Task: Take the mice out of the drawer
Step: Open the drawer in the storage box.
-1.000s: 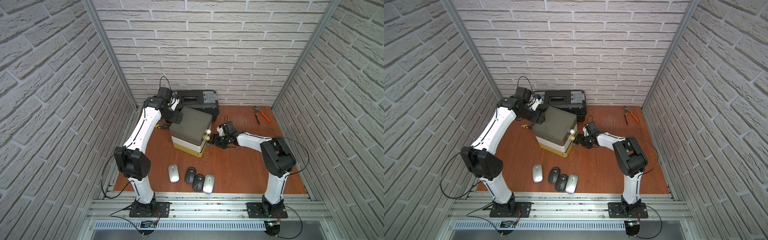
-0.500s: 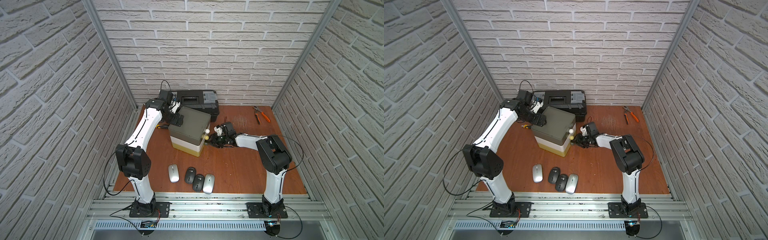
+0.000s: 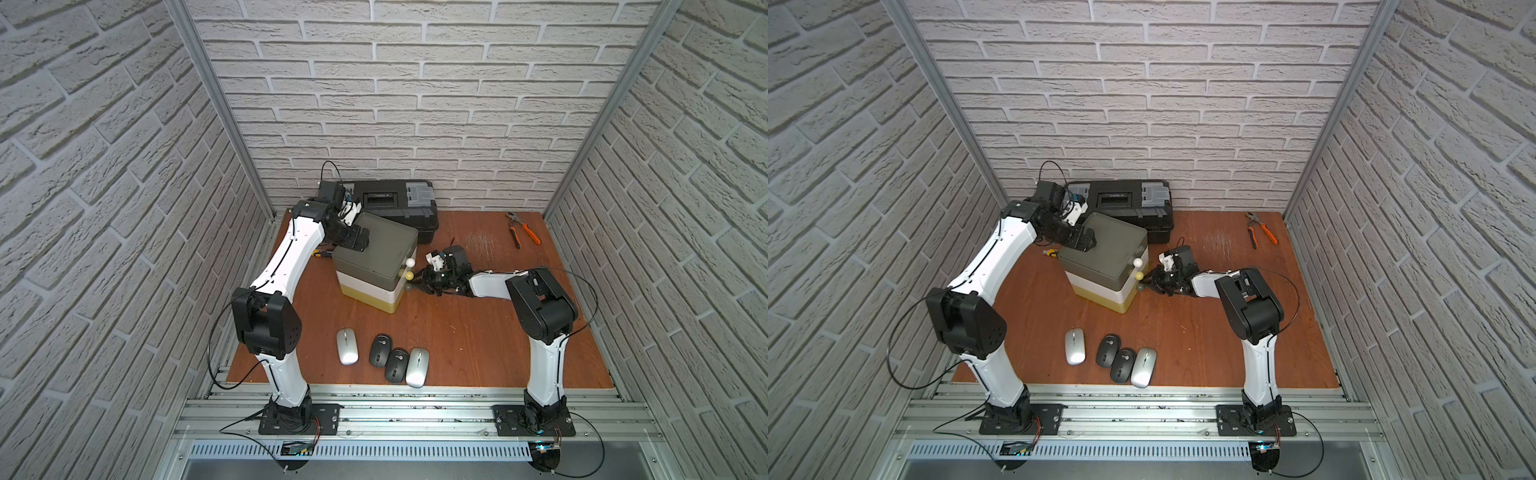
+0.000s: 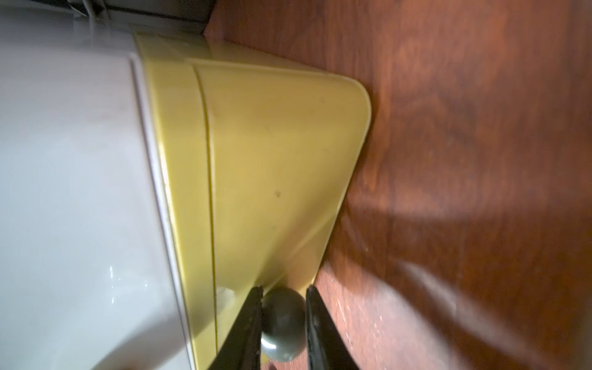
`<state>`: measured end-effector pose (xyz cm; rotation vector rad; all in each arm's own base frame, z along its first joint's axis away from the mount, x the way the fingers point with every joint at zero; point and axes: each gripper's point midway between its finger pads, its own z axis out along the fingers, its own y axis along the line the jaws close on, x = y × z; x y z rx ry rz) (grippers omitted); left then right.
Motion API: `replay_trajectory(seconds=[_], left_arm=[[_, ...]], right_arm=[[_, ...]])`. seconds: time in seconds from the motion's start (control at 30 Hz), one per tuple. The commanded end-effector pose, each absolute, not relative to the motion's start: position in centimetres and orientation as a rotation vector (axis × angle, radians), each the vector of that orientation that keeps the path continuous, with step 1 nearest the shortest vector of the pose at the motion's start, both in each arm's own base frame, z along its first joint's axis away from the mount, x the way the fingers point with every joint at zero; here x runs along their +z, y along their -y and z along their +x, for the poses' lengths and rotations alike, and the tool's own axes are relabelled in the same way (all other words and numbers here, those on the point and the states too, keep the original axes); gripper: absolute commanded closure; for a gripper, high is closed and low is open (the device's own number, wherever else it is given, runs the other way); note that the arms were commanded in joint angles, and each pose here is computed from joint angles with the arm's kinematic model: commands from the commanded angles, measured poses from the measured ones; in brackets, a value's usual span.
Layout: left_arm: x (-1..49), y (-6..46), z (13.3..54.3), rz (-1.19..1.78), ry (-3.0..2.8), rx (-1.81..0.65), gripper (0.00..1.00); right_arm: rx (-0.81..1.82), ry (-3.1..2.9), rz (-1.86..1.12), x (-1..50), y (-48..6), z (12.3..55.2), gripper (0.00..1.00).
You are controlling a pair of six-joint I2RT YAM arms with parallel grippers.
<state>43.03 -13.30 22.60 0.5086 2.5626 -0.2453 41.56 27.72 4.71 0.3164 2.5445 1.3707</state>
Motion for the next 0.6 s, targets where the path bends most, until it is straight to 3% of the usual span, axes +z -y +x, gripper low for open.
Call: replay_trajectory(seconds=[0.0, 0.1, 0.27, 0.37, 0.57], left_arm=[[20.9, 12.7, 42.1, 0.5, -2.626, -0.233, 0.03], [20.7, 12.7, 42.0, 0.494, -2.628, -0.235, 0.03], [20.2, 12.6, 41.8, 0.489, -2.64, -0.233, 0.03], [20.2, 12.4, 41.8, 0.484, -2.64, -0.23, 0.03], [19.9, 12.4, 42.0, 0.476, -2.647, -0.235, 0.03]], right_arm=[[1.324, -2.704, 0.393, 0.8, -27.5, 38.4, 0.87], [1.317, -2.708, 0.395, 0.7, -27.2, 38.3, 0.86], [1.312, -2.728, 0.378, 0.9, -27.1, 37.5, 0.62], [1.309, -2.731, 0.364, 1.0, -26.9, 37.0, 0.53], [1.378, -2.716, 0.362, 1.3, -27.4, 36.6, 0.48]])
